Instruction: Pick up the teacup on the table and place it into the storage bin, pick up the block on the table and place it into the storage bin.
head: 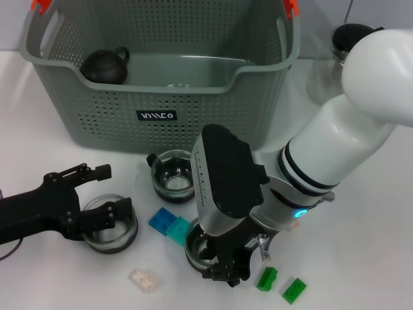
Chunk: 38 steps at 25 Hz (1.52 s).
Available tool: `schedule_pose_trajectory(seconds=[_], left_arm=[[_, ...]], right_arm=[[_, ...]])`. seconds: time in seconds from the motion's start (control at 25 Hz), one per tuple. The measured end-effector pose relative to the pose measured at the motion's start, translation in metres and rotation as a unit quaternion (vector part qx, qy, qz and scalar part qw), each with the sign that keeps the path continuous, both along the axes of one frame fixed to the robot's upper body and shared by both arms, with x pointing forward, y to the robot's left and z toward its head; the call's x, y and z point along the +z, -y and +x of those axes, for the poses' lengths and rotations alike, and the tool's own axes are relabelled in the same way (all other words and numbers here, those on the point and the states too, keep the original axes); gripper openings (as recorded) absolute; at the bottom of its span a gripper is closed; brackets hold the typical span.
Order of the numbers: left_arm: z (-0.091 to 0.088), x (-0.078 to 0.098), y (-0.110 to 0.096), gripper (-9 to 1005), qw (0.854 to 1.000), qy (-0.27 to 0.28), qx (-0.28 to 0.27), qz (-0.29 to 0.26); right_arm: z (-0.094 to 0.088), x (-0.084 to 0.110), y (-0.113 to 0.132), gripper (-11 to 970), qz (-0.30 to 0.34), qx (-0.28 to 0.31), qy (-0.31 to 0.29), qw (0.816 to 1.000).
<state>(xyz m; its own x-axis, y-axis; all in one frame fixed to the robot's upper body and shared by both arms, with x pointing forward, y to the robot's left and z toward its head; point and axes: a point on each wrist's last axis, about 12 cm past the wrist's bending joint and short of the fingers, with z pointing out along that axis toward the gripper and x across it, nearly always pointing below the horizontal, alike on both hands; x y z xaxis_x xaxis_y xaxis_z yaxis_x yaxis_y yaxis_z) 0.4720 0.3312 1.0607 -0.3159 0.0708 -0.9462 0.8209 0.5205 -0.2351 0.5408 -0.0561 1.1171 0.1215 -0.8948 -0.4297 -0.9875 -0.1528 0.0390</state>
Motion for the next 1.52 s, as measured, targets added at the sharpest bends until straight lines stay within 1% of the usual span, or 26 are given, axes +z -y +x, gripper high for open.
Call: schedule_pose_trajectory(seconds=[0.16,0.36,0.44,0.6,0.68,0.84,0.96,1.0,1.08,1.16,1.24,1.32,1.44,1.52], left_arm=[[0.000,0.000,0.000,872,1.000,0.000,0.000,0.000],[-0.001,0.000,0.000,873,1.000,-0.001,0.000,0.000],[-0.001,-0.001,0.000,873,1.000,-0.001,0.000,0.000],[-0.001,-0.001,0.000,872,1.000,-0.001,0.000,0.000],[-0.001,-0.001,0.000,872,1.000,-0.002,0.000,0.000],[-0.002,-0.001,-0.001,873,1.000,-0.002,0.001,0.000],[-0.002,-0.001,-0.001,873,1.000,-0.001,0.003,-0.001],[-0.001,-0.001,-0.001,873,1.000,-0.001,0.004,-0.001],[-0.001,-0.001,-0.001,873,1.000,-0.002,0.005,-0.001],[0.000,0.000,-0.001,873,1.000,-0.002,0.005,-0.001],[0.001,0.000,0.000,873,1.000,-0.001,0.004,-0.003],[0.002,0.000,0.002,872,1.000,-0.001,0.002,-0.005],[0.003,0.000,0.003,872,1.000,0.000,0.001,-0.006],[0.003,0.000,0.003,872,1.000,0.000,0.001,-0.006]], right_arm=[[0.000,0.001,0.000,382,-0.001,0.000,-0.003,1.000],[-0.002,0.005,0.002,150,0.001,0.003,-0.019,1.000],[-0.003,0.015,0.003,118,0.014,0.006,-0.035,0.999],[0.003,0.047,0.016,54,0.059,-0.010,-0.056,0.997],[0.009,0.060,0.028,54,0.080,-0.027,-0.068,0.994],[0.023,0.084,0.062,53,0.134,-0.071,-0.099,0.983],[0.029,0.100,0.081,53,0.177,-0.099,-0.099,0.974],[0.030,0.105,0.086,53,0.192,-0.108,-0.096,0.971],[0.034,0.117,0.094,54,0.244,-0.131,-0.085,0.957],[0.039,0.127,0.099,54,0.293,-0.152,-0.077,0.941],[0.048,0.136,0.102,54,0.331,-0.183,-0.062,0.924],[0.060,0.143,0.102,54,0.352,-0.219,-0.042,0.909],[0.082,0.153,0.100,53,0.370,-0.280,-0.003,0.885],[0.098,0.155,0.094,53,0.379,-0.318,0.015,0.869]])
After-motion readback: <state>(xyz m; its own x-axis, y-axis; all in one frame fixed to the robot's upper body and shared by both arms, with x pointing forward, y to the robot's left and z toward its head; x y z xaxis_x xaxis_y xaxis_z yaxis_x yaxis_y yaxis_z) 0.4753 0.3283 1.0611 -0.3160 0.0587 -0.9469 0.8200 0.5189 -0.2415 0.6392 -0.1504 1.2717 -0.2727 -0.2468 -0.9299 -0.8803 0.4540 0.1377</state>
